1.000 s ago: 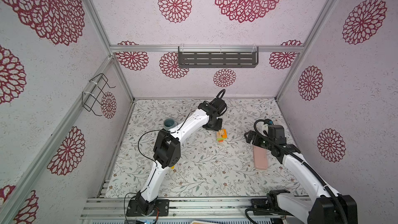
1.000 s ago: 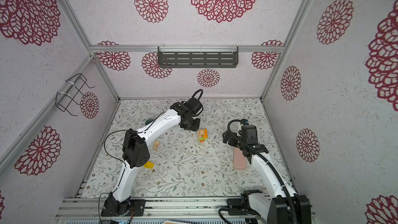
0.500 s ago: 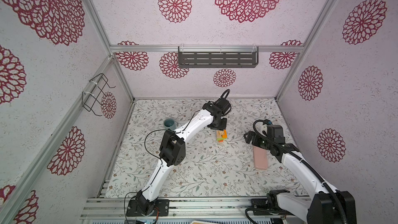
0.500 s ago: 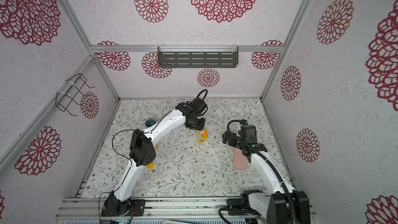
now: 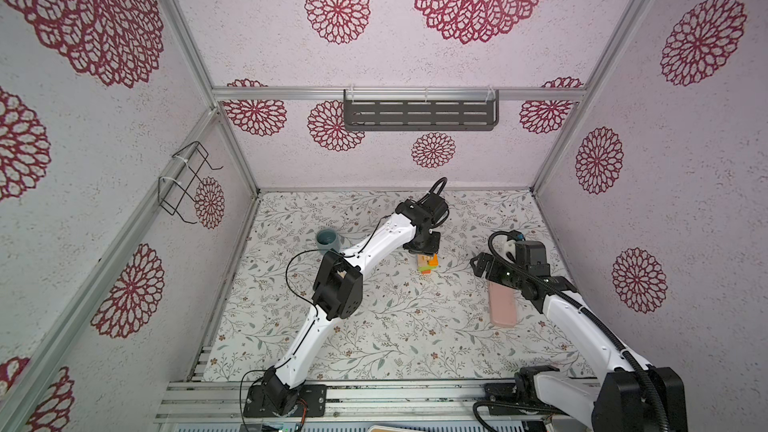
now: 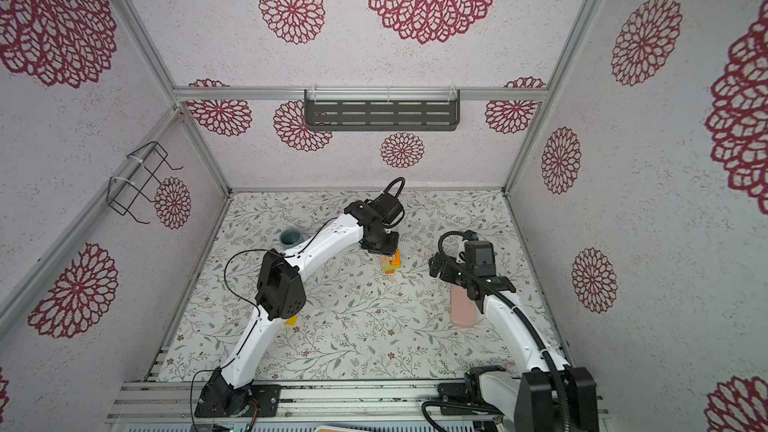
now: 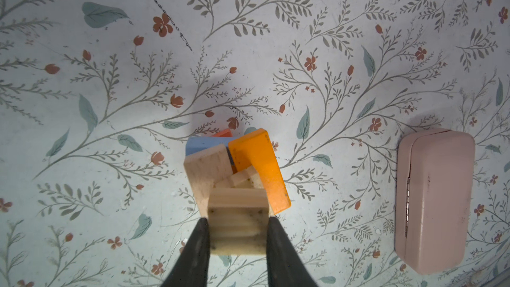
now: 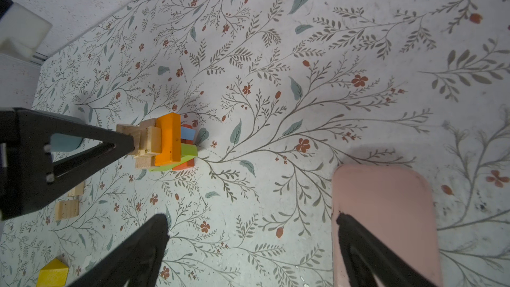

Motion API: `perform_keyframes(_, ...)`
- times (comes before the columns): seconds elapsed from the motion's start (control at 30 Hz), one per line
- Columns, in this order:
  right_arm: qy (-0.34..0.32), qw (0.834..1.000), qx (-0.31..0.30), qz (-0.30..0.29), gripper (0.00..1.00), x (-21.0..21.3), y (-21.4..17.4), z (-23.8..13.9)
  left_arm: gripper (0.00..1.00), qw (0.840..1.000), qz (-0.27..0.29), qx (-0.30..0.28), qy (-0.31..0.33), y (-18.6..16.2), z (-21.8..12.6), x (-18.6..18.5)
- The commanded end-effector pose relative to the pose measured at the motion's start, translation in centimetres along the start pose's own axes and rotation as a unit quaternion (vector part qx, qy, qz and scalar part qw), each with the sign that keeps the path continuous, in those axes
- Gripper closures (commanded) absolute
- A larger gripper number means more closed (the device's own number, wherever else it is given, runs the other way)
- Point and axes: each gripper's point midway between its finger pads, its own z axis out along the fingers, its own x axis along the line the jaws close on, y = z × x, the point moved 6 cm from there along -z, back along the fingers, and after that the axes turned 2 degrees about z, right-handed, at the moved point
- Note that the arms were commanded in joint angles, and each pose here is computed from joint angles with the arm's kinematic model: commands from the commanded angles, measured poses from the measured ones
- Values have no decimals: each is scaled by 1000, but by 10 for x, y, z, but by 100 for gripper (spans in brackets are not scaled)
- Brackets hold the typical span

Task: Build the wood block tower
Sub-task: 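Lower the pine cube onto the stack top and open the left gripper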

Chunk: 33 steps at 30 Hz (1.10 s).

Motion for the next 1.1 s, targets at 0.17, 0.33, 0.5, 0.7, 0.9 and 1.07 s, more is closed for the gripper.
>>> perform_keyframes(0.17,11,1000,-9,6,1,2,5,-1,69,1000,7,-2,-8,0,5,-10)
perform_keyframes(0.33,11,1000,-7,7,1,2,5,0,69,1000,6,-4,-12,2,4,-11)
perform_keyframes(0.5,11,1000,-5,7,1,1,4,1,69,1000,5,-2,-12,1,5,-12)
perform_keyframes(0.7,12,1000,-5,8,1,1,5,2,68,1000,5,-3,-13,1,4,-12)
perform_keyframes(0.9,12,1000,-4,8,1,1,4,2,62,1000,6,-1,-15,0,5,-13)
perform_keyframes(1.07,12,1000,-4,8,1,0,4,2,56,1000,6,-2,-18,1,5,-15)
